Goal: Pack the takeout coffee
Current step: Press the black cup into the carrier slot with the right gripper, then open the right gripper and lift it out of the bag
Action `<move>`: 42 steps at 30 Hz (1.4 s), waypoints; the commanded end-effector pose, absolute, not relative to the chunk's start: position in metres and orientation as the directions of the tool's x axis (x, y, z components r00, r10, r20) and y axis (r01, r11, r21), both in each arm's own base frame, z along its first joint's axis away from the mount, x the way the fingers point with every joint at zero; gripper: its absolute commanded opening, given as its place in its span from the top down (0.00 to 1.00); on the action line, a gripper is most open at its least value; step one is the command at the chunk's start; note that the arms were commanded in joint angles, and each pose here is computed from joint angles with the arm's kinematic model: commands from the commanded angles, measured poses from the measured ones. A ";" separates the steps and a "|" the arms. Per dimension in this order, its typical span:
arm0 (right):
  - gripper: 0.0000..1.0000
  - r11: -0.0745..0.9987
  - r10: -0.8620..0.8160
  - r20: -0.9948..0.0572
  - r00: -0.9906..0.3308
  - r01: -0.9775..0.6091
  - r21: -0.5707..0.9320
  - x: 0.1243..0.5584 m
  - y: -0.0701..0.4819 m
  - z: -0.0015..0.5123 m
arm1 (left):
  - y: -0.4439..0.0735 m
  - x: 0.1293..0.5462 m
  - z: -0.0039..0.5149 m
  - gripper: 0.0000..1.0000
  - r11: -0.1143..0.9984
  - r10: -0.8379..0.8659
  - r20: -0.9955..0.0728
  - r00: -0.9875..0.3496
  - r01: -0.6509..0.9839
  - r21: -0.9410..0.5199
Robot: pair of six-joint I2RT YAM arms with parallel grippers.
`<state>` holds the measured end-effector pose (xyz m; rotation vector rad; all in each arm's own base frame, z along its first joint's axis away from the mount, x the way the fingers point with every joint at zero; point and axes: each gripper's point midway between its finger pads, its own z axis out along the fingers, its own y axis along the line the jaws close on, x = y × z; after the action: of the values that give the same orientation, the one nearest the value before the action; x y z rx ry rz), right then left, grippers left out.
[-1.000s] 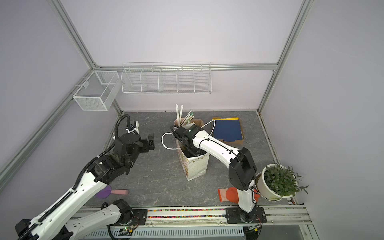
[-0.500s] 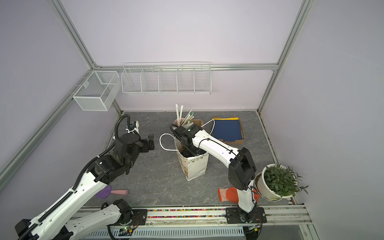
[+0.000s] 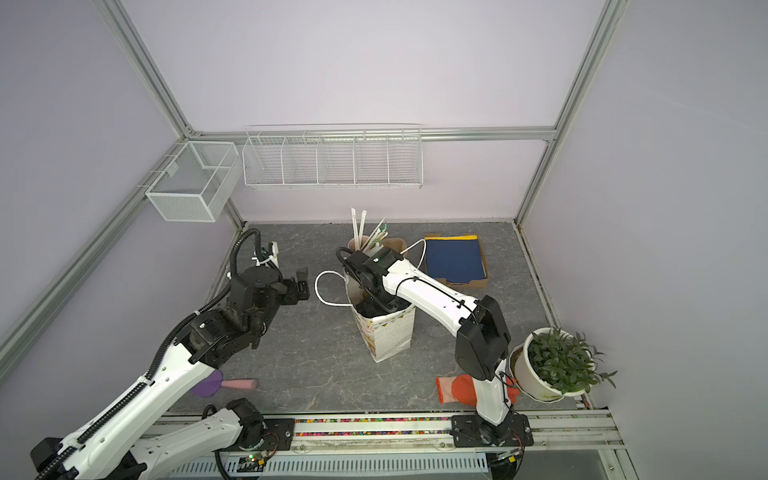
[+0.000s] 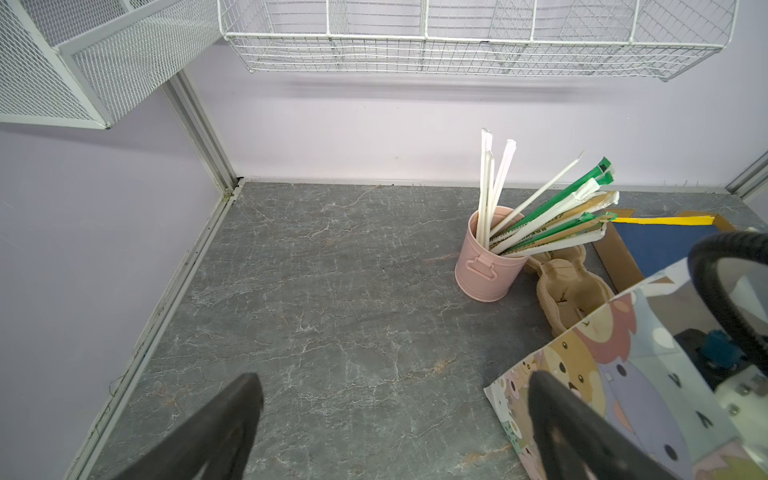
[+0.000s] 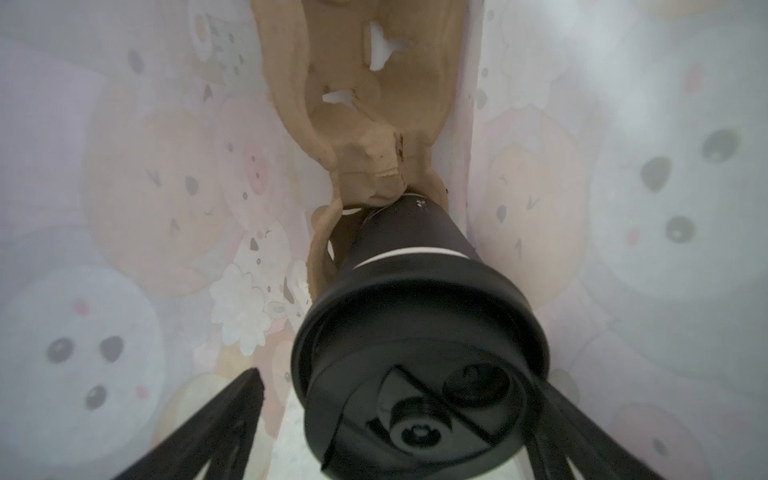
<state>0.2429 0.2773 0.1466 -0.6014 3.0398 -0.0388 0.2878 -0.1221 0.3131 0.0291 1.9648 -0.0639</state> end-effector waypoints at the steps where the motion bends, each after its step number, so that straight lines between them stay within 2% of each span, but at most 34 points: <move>1: 0.02 0.920 -0.391 -0.016 -0.920 -0.390 -0.047 0.241 0.278 0.147 | -0.123 0.289 0.308 0.00 0.998 -0.007 -0.919 -0.394 0.052 -0.030; 42: 0.06 0.915 -0.402 -0.126 -0.907 -0.392 -0.098 0.257 0.275 0.193 | -0.127 0.290 0.305 0.00 0.997 -0.005 -0.914 -0.405 0.065 -0.034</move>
<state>0.2594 0.2779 0.1930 -0.5815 2.9320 -0.0530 0.2884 -0.1260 0.3100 0.0438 1.9762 -0.0757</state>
